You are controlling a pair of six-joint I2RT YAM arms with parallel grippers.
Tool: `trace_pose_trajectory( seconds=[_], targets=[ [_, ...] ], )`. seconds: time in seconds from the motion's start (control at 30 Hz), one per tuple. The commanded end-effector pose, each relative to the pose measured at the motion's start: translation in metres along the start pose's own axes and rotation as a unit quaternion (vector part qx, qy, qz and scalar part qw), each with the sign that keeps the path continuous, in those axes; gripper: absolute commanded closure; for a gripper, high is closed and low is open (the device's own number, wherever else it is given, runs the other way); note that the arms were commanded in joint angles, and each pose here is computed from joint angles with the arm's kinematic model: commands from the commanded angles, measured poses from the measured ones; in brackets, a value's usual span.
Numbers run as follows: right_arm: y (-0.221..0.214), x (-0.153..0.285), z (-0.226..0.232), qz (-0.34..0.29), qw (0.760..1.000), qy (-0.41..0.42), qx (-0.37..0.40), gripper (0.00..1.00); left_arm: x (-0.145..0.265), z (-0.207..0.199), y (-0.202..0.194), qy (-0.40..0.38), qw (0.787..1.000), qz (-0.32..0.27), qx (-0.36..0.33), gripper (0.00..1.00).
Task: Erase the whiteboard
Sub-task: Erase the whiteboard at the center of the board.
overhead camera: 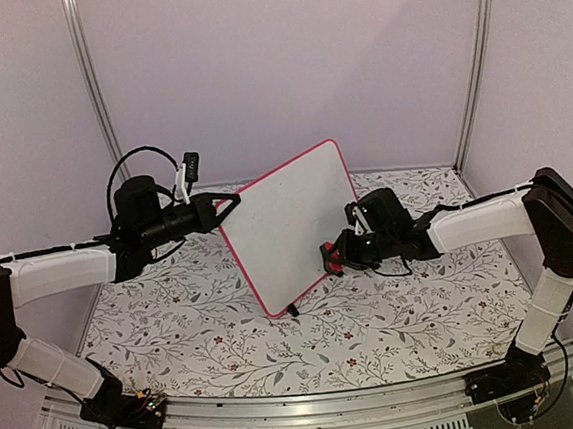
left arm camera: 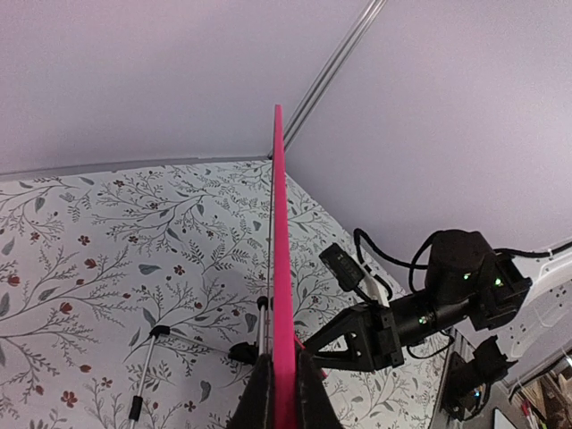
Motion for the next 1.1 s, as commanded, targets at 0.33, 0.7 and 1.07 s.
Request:
trace_pose_trajectory(
  seconds=[0.33, 0.7, 1.07],
  targets=[
    [-0.014, -0.034, -0.009, 0.047, 0.993, 0.075, -0.073, 0.78, 0.003, -0.027, 0.016, -0.052, 0.998, -0.023, -0.019, 1.0],
    [-0.037, -0.045, -0.002, 0.079, 0.978, 0.166, -0.096, 0.79, 0.002, -0.026, 0.016, -0.053, 0.998, -0.02, -0.018, 1.0],
    [-0.051, -0.049, 0.026, 0.108, 0.972, 0.191, -0.085, 0.79, 0.002, -0.026, 0.016, -0.053, 0.998, -0.021, -0.018, 1.0]
  ],
)
Point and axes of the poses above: each gripper's point midway between its finger pads, its own x axis back along the fingers, its own z axis along the line the jaws close on, y = z × x, the point moved 8 cm from there along x, back along the fingers, and after that the axes turned 6 degrees about x, right-handed, at the moved point
